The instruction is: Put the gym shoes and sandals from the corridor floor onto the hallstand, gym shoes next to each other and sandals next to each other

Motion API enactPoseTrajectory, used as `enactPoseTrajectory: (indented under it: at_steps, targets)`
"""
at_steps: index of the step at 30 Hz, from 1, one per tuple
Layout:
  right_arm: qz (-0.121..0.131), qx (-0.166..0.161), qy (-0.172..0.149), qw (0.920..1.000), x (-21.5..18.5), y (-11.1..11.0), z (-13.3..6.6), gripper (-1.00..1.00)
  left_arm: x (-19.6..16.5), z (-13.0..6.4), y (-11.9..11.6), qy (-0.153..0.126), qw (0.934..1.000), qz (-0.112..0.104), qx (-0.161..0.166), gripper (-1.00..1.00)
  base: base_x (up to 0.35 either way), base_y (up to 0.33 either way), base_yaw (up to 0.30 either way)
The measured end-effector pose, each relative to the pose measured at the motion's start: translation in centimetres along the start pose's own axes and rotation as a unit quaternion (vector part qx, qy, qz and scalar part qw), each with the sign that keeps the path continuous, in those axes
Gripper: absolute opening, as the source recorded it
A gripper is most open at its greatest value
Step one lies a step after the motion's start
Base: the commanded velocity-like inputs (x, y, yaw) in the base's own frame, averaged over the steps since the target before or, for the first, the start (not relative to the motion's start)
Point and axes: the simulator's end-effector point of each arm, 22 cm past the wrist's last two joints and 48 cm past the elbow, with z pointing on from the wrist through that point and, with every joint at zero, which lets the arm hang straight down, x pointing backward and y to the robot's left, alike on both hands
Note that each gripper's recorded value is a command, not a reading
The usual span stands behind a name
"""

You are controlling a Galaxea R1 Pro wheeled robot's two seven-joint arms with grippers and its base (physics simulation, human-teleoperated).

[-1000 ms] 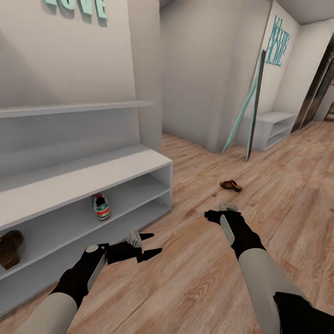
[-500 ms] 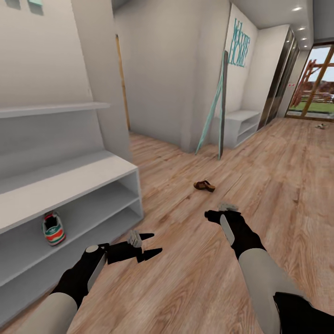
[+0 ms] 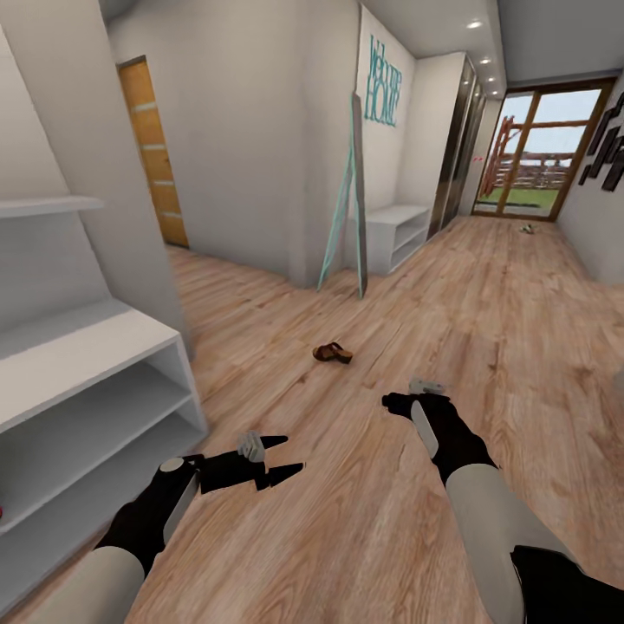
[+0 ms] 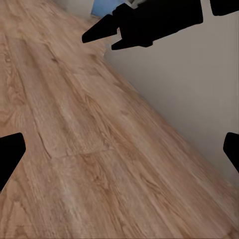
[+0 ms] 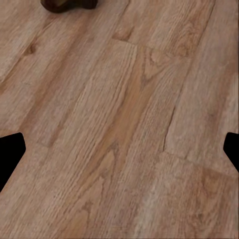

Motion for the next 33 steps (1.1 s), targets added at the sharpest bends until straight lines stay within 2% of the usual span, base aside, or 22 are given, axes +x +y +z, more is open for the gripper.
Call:
enactPoseTrajectory:
  at_steps: [20, 33]
  targets:
    - [0.0, 0.0, 0.0, 1.0, 0.05, 0.0, 0.01, 1.0, -0.07, -0.08, 0.33, -0.001, 1.0, -0.001, -0.007, 1.0, 0.288, -0.233, -0.299]
    - [-0.007, 0.004, -0.001, 1.0, -0.03, -0.11, -0.01, 1.0, -0.11, -0.17, 0.99, -0.002, 0.9998, -0.002, -0.021, 1.0, 0.306, -0.217, -0.045]
